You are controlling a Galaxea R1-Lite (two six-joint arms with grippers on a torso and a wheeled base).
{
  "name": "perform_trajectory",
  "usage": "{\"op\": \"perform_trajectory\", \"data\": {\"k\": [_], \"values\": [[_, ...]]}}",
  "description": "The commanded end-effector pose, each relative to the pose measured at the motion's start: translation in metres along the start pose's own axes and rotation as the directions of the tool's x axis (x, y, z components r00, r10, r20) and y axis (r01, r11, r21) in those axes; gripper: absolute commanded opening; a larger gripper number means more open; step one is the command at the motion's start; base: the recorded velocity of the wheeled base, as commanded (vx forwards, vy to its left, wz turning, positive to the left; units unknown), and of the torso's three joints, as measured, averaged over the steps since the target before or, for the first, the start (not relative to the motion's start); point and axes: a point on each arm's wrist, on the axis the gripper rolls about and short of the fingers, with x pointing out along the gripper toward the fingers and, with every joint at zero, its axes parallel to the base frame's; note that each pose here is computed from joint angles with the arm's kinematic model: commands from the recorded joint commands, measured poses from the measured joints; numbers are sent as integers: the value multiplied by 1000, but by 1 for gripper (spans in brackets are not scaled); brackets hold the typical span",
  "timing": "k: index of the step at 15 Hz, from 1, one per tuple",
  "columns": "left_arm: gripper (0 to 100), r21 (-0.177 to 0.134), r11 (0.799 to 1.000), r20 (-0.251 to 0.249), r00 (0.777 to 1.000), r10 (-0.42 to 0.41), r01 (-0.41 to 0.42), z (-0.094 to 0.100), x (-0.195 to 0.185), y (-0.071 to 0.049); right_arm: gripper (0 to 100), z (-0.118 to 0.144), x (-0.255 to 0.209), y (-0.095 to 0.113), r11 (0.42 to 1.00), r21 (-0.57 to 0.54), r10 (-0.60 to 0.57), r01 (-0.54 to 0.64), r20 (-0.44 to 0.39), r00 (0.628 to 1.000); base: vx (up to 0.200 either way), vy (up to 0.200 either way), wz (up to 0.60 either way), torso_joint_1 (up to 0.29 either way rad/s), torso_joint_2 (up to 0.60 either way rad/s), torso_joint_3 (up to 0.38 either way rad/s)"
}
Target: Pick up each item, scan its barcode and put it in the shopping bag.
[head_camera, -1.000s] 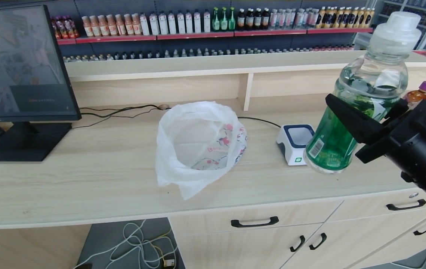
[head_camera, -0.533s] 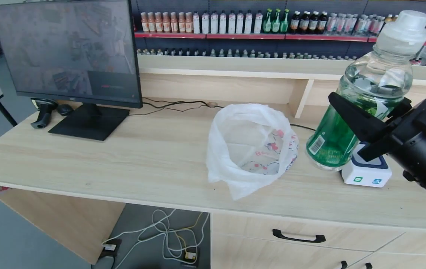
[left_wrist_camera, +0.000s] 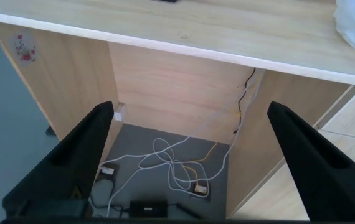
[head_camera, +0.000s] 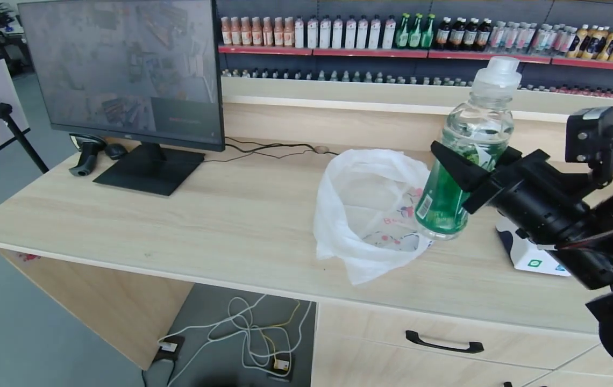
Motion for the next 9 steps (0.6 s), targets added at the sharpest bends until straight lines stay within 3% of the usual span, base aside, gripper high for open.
{"op": "perform_trajectory", "data": {"k": [1,5,9], "values": [[100,0,1000,0,1000,0,0,0,0,0,0,-30,28,-11,1000,4,-15,15,-19,1000,0,0,0,0,0,0],[100,3,1000,0,1000,0,0,0,0,0,0,-62,48,-15,999,35,-12,14,-44,999,0,0,0,0,0,0],[100,1,1000,-2,1000,0,0,0,0,0,0,-77,66,-18,999,48,-13,14,-25,1000,0,0,0,0,0,0]]}}
